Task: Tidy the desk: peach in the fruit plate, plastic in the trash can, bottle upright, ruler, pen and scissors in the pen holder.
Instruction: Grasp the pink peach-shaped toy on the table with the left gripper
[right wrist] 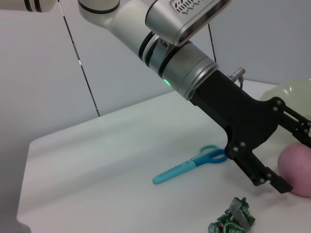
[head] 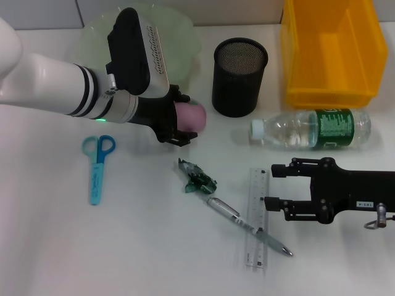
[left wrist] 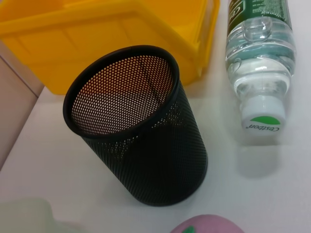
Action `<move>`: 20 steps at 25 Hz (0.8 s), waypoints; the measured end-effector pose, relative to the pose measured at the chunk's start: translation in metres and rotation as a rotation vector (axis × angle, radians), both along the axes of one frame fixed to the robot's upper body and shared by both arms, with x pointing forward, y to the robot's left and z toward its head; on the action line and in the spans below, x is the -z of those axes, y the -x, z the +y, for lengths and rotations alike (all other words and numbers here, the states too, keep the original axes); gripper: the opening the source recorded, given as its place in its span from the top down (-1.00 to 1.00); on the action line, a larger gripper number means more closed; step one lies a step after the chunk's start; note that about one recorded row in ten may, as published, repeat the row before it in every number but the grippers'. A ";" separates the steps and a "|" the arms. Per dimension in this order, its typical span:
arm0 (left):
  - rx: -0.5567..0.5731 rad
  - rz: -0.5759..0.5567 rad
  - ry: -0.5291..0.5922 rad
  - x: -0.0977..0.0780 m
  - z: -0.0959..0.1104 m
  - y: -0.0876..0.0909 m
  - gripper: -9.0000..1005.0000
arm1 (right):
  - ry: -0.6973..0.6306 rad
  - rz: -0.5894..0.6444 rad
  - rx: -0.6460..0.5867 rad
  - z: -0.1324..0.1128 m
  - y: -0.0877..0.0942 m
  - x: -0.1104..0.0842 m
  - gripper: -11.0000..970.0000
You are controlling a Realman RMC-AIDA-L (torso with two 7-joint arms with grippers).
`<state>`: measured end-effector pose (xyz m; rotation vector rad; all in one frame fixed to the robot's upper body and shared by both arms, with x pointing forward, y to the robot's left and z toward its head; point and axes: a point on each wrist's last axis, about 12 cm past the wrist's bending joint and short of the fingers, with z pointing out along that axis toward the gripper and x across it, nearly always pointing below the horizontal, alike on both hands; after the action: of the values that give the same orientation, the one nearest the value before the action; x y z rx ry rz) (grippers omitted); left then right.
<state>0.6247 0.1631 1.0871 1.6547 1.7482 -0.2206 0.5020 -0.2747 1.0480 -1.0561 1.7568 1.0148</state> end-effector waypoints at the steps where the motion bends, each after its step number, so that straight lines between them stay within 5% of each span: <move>1: 0.000 -0.001 0.000 0.000 0.000 0.000 -0.50 | -0.001 0.000 0.000 0.000 0.000 0.000 -0.54; 9: 0.020 -0.011 -0.017 0.001 -0.003 0.001 -0.50 | -0.002 0.000 0.000 0.000 0.000 0.000 -0.54; 20: 0.032 -0.023 -0.023 -0.001 -0.005 0.000 -0.07 | 0.001 -0.001 0.002 -0.001 0.000 0.000 -0.54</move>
<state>0.6242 0.1578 1.0882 1.6966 1.7138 -0.1957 0.5023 -0.2755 1.0482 -1.0552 1.7579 1.0118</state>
